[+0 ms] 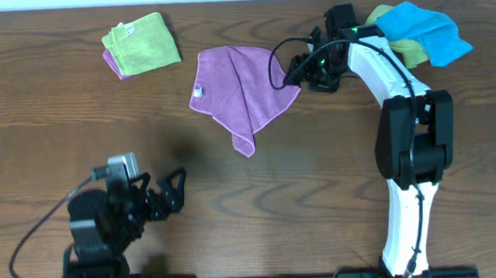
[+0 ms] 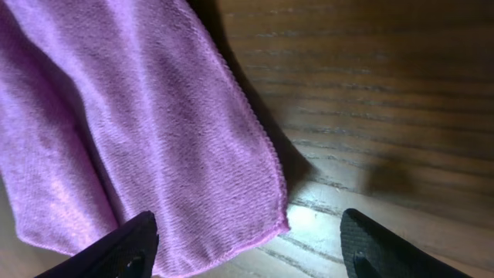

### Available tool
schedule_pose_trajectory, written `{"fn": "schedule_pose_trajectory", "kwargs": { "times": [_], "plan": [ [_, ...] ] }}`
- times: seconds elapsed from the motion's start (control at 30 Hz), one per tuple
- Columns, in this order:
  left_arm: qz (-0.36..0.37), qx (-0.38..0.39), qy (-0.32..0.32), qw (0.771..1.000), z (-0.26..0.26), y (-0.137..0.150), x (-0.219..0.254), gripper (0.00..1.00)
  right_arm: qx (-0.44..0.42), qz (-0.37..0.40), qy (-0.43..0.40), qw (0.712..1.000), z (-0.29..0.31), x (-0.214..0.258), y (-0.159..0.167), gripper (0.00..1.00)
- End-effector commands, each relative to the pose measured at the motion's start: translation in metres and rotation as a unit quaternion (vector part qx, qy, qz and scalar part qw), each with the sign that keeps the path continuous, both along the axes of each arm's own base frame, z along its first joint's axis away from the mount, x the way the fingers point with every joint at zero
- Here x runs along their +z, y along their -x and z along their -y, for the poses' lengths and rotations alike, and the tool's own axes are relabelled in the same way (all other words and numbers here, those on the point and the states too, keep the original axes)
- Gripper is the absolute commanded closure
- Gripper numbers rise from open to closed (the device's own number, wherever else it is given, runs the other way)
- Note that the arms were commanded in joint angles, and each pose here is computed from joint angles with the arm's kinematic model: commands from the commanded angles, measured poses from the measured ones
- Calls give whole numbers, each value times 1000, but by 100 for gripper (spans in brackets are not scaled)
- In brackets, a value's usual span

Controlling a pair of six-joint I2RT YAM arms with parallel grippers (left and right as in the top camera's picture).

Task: Fold the cloth
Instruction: 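Release the cloth and reach the left gripper toward its left corner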

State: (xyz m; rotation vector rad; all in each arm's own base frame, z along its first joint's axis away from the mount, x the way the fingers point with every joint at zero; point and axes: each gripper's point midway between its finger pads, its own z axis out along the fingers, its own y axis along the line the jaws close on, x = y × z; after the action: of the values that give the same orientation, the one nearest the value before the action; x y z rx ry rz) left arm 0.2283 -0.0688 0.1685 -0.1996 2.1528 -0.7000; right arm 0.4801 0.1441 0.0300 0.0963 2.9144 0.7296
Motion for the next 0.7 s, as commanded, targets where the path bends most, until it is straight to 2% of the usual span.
{"fn": "schedule_pose_trajectory", "kwargs": {
  "times": [0.0,0.17,0.3,0.4,0.53,0.67],
  "plan": [
    [-36,-40,32,998,15,-16,24,4,-11,-7,-8,1000,0,-1,-1,25],
    [-134,-84,73,985,32,-39,36,4,-16,-8,-3,1000,2,-2,-1,27],
    [-180,-103,103,973,40,-64,39,5,-23,-8,-3,1000,2,-2,-3,31],
    [-225,-69,146,961,42,-81,28,5,-24,-6,-3,1000,2,-2,-4,33],
    [-316,12,225,922,42,-90,9,5,-27,-8,-4,1000,2,-4,-4,35],
    [-332,9,250,909,47,-97,3,5,-32,-25,-3,999,2,-16,-1,37]
  ]
}}
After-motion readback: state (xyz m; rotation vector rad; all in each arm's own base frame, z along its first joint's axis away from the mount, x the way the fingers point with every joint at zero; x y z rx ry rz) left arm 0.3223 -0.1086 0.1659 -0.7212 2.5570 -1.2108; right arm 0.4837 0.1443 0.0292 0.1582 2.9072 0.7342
